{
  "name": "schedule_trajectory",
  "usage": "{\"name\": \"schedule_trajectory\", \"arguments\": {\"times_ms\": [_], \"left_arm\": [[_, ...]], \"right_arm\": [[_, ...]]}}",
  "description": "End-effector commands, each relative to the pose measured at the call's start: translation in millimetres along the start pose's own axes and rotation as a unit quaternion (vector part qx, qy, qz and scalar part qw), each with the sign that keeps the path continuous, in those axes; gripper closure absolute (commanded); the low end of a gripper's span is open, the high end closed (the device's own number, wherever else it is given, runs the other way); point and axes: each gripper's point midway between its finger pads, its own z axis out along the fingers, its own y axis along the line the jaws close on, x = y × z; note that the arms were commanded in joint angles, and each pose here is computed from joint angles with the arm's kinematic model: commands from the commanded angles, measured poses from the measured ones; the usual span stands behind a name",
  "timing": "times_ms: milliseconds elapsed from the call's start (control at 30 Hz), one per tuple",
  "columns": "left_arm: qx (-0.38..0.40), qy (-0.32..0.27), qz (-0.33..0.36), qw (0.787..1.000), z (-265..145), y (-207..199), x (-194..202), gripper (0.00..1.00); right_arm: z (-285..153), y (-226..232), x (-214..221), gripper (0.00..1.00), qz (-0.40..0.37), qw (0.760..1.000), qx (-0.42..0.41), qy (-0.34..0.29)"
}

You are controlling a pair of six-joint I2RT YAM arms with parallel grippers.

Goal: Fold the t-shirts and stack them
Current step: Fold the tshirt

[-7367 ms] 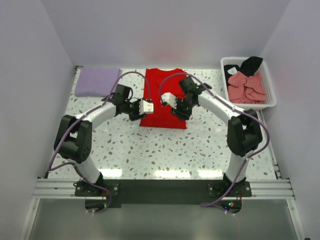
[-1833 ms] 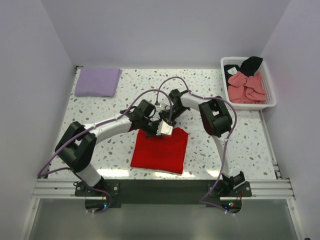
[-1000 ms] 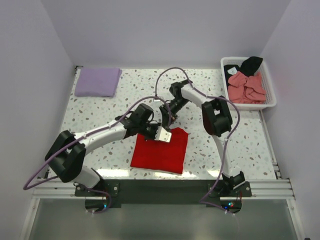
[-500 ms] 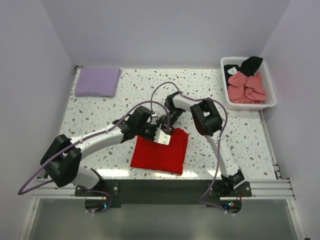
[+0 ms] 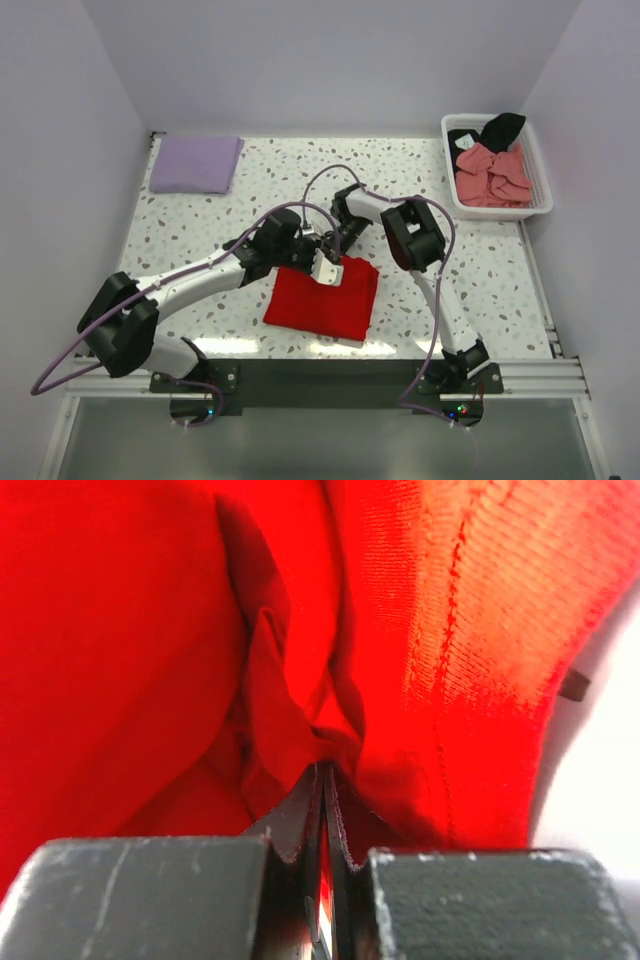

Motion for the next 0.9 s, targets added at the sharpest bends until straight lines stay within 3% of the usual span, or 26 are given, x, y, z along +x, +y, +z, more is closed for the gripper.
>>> {"name": "schedule_trajectory", "arguments": {"times_ms": [0,333,567,867], "left_arm": [[-0.085,-0.034,0.054,0.994,-9.8,46.0,-25.8,1.00],[-0.081,-0.018,0.061,0.995,-0.7,45.4,-15.3,1.00],[-0.089,-0.018,0.071,0.993,-4.6,42.8,-13.9,1.00],[-0.078,-0.028,0.075,0.994,-5.7,34.0,-16.7,1.00]], "right_arm": [[3.5,-22.0,11.5,0.97,-0.025,0.999,0.023,0.025],[-13.9,-11.1,-1.6,0.96,-0.056,0.997,0.054,0.022],[-40.7,0.2,-7.5,0.85,-0.085,0.988,0.119,0.040],[-64.9,7.5,-10.6,0.80,-0.111,0.976,0.178,0.065]]}}
